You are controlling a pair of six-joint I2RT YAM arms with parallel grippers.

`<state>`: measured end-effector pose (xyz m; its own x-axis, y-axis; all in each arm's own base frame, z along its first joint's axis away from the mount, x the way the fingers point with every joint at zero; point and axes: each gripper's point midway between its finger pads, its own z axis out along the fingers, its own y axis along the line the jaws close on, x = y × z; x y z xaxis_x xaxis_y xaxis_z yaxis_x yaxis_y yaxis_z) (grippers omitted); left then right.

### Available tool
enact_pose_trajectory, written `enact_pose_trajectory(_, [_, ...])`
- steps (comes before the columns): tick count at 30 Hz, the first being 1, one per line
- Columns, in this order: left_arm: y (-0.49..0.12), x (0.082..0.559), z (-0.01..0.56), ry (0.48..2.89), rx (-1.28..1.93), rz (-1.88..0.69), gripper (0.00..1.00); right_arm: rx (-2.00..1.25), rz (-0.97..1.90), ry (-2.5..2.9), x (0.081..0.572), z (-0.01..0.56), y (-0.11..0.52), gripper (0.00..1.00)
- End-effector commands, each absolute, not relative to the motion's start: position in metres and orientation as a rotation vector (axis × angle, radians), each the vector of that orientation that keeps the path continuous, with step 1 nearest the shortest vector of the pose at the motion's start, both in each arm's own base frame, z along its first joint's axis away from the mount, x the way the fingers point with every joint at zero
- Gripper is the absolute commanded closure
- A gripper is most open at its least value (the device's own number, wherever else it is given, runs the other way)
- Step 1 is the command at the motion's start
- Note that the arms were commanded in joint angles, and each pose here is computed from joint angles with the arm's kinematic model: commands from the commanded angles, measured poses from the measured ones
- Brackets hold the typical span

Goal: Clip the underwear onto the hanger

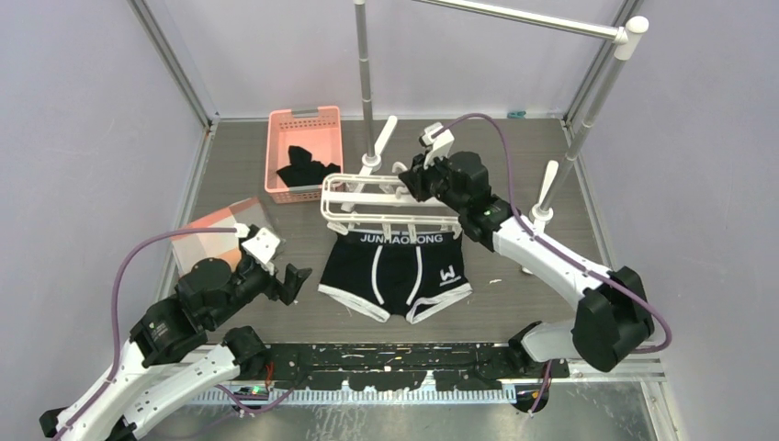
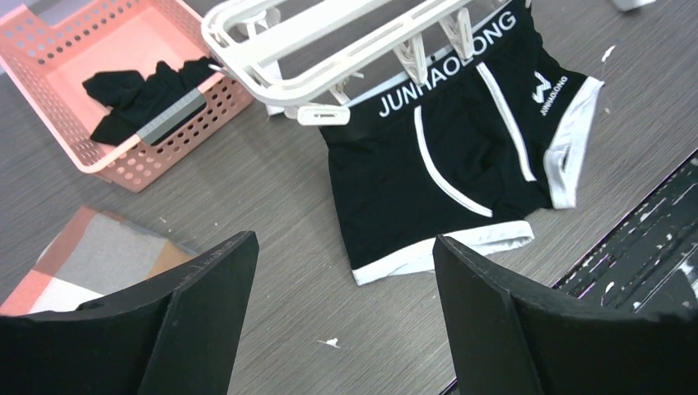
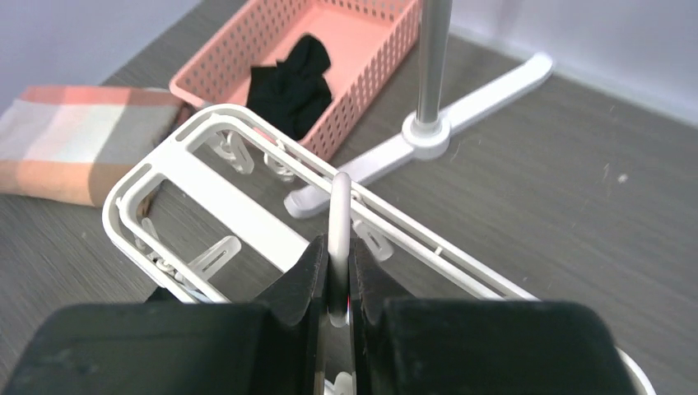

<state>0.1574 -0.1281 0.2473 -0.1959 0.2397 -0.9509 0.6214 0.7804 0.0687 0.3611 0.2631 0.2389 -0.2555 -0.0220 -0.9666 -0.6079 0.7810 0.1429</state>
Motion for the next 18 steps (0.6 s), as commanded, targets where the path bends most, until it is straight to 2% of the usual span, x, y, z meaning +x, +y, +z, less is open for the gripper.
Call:
enact_pose_trajectory(1, [-0.131, 0.154, 0.293, 1.631, 0.602, -0.482, 0.19, -0.472, 0.556, 1.535, 0.356, 0.346, 0.251, 0.99])
enact_pose_trajectory(7, [-0.132, 0.150, 0.297, 1.601, 0.615, -0.505, 0.20, -0.528, 0.502, 1.493, 0.341, 0.379, 0.239, 0.99])
enact_pose_trajectory(14, [-0.152, 0.141, 0.275, 1.520, 0.705, -0.599, 0.24, -0.671, 0.460, 1.492, 0.316, 0.395, 0.230, 0.99])
enact_pose_trajectory(18, [-0.164, 0.143, 0.271, 1.437, 0.684, -0.659, 0.18, -0.704, 0.461, 1.492, 0.298, 0.403, 0.221, 0.99])
